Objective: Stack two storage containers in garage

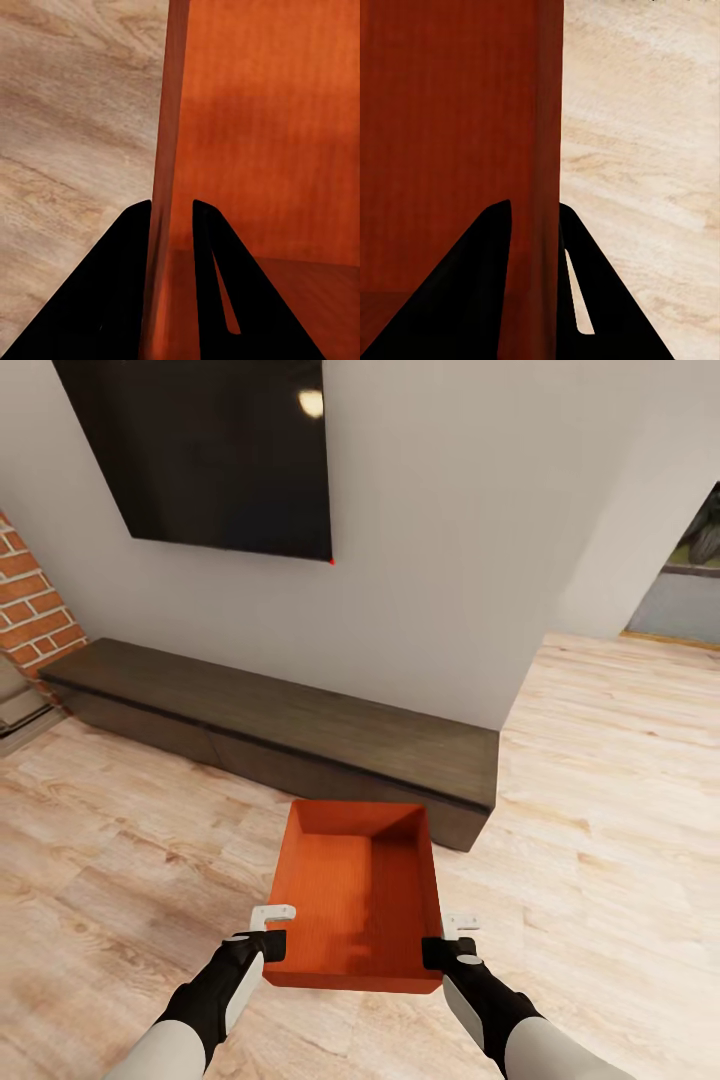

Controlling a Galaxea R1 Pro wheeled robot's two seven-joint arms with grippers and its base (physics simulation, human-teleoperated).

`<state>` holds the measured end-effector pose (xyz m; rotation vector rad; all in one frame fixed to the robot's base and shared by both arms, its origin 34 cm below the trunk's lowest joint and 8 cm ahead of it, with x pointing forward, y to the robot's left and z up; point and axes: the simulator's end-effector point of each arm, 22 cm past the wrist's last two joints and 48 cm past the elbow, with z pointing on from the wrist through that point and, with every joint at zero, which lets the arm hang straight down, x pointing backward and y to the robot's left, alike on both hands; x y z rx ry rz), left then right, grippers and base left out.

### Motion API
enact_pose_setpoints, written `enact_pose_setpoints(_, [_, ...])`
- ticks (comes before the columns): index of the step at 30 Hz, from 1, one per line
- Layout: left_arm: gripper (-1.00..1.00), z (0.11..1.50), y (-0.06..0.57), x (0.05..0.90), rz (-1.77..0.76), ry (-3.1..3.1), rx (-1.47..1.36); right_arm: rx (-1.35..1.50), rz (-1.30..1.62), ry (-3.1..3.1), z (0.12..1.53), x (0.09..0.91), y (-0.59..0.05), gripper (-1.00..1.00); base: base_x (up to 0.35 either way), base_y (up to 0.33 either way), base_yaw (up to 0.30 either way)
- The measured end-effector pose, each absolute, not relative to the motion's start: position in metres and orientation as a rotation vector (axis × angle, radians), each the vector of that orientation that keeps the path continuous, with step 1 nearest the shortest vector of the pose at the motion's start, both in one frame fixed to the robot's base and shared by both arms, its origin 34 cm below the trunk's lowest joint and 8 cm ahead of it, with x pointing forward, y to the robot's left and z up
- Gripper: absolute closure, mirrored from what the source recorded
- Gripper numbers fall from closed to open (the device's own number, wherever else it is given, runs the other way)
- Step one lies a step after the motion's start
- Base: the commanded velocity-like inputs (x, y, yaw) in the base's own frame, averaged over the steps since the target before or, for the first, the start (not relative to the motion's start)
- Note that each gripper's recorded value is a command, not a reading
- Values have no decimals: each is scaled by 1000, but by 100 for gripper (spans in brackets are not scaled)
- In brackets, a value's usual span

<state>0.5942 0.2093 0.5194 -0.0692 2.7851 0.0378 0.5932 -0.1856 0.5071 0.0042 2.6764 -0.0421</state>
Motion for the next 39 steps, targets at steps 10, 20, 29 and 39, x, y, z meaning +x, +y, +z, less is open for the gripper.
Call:
enact_pose_setpoints(10, [100,535,209,594,38,2785,-69,4,-42,2677,523,593,-186,100,0,0,0])
enact_pose_setpoints(20, [100,549,209,593,38,2786,-69,4,-42,2677,537,592,-186,100,0,0,0])
enact_pose_setpoints(29, [100,562,209,592,37,2787,-69,5,-43,2678,550,591,-186,100,0,0,0])
enact_pose_setpoints(39, [100,575,209,590,37,2788,-70,4,-43,2679,563,589,-186,100,0,0,0])
